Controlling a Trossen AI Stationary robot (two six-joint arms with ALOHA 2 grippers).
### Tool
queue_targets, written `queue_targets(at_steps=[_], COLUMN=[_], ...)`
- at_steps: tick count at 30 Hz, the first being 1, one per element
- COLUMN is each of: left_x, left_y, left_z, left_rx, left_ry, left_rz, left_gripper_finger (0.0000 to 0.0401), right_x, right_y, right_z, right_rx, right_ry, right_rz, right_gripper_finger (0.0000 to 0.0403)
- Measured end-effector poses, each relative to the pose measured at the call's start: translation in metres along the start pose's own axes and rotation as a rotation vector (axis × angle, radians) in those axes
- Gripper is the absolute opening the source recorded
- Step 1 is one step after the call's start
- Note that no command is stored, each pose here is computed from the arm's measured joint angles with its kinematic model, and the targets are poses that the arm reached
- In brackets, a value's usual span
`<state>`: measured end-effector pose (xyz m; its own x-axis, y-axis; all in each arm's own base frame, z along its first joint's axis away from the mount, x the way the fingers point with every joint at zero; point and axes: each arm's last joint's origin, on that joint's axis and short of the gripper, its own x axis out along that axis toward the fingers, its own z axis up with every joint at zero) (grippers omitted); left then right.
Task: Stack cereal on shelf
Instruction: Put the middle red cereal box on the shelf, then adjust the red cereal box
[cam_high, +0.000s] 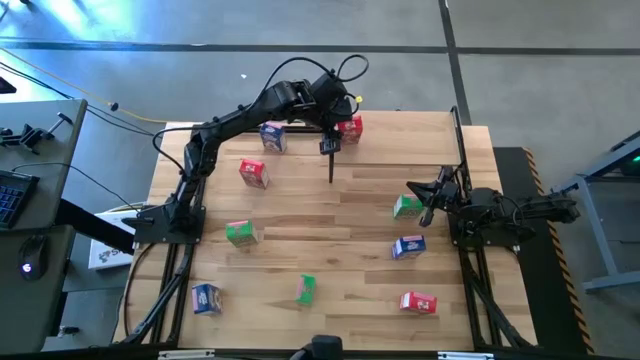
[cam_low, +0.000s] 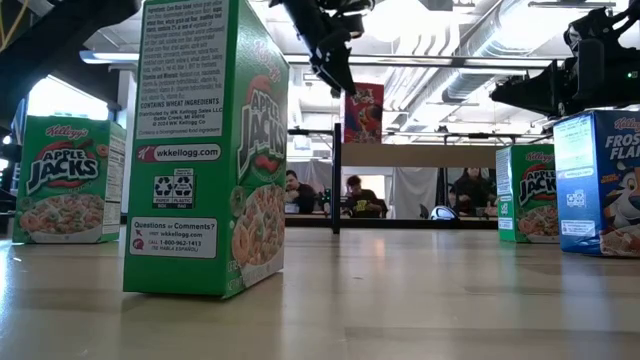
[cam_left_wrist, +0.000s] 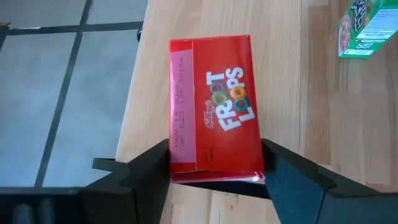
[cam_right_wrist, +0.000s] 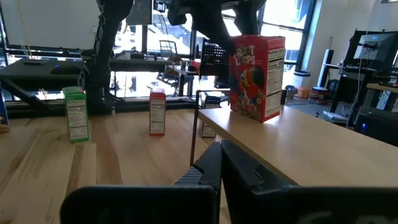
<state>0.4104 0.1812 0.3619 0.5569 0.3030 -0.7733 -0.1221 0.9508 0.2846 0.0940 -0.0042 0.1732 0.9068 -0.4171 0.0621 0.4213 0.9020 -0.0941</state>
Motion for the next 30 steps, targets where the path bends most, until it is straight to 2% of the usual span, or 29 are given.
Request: queue_targets(at_steps=[17,26,30], left_x=[-0.009,-0.04,-0.063], left_y=[0.015,0.01,-0.002], left_z=[0.002,0.009,0.012], left_rx=[0.042,0.067,0.041], left_ry=[-0.049,-0.123,-0.174], left_rz=[0.083,0.099,0.014], left_gripper_finger=[0.0229,0.0229,0.0229], right_x=[0.0,0.0,0.0], right_y=[0.0,0.0,0.0], right_z=[0.0,0.0,0.0], right_rx=[0.0,0.0,0.0], right_ry=[0.0,0.0,0.0], right_rz=[0.0,0.0,0.0], right_gripper_finger=[0.0,0.0,0.0])
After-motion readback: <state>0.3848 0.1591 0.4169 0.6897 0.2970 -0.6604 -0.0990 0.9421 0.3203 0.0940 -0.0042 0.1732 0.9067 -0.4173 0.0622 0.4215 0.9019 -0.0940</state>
